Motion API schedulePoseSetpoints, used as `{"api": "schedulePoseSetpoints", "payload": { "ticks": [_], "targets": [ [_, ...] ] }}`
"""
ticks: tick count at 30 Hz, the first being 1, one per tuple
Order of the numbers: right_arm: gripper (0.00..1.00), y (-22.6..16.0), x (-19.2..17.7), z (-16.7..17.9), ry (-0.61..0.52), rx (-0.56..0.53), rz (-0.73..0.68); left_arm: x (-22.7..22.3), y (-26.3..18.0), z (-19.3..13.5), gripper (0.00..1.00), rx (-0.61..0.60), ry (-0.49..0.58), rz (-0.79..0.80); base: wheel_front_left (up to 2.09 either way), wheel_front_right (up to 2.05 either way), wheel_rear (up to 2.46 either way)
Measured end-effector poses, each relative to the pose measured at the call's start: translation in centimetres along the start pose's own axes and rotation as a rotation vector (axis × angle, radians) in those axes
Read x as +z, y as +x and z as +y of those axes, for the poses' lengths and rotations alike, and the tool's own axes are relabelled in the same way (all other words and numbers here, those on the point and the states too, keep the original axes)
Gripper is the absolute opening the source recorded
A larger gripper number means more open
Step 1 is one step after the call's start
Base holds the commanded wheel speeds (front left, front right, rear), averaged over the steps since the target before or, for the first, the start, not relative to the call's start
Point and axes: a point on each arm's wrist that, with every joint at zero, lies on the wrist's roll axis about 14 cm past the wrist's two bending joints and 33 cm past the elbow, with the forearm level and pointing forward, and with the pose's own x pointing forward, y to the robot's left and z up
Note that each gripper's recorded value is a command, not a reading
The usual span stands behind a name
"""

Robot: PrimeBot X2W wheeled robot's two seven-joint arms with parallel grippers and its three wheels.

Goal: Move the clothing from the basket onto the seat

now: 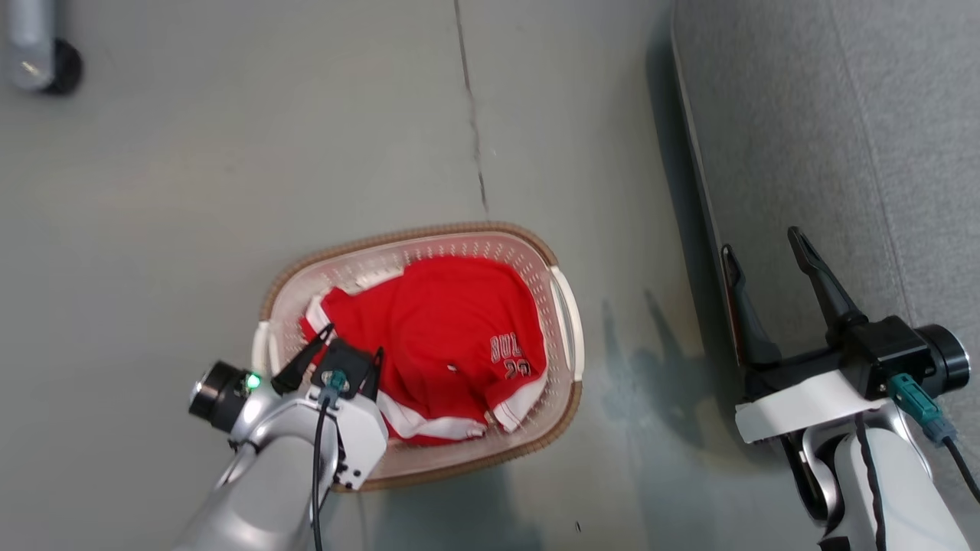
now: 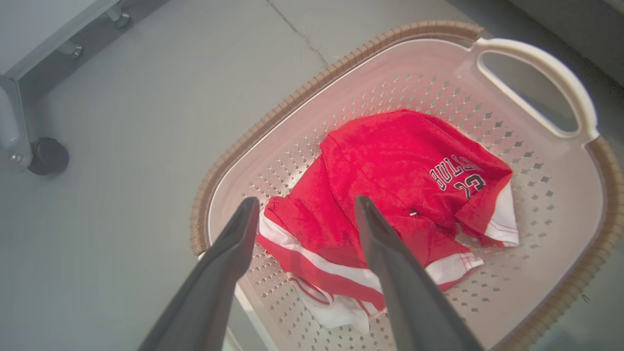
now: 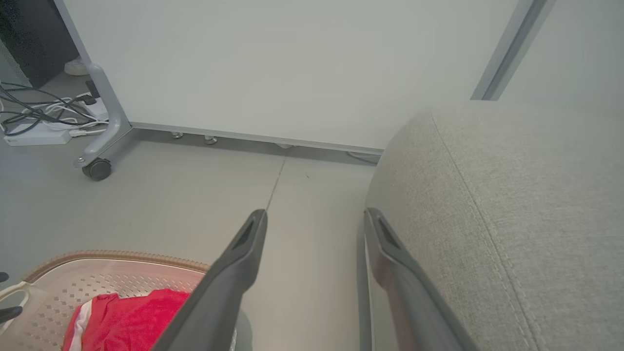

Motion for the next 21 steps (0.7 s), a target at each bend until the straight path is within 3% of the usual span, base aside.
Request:
{"api": "schedulePoseSetpoints", "payload": {
  "ticks": [12,21],
  "targets": [
    [1.0,1.3,-5.6,-0.5,0.041,-0.008,0.133,-3.2,6.9,-2.4,1.0,-0.175,0.059,0.156,0.0,0.0,0.0],
    [1.0,1.1,-7.2,-0.7,0.068,-0.012,0.177,-5.0,9.9,-4.7,1.0,-0.214,0.057,0.276,0.0,0.0,0.0]
  ]
}}
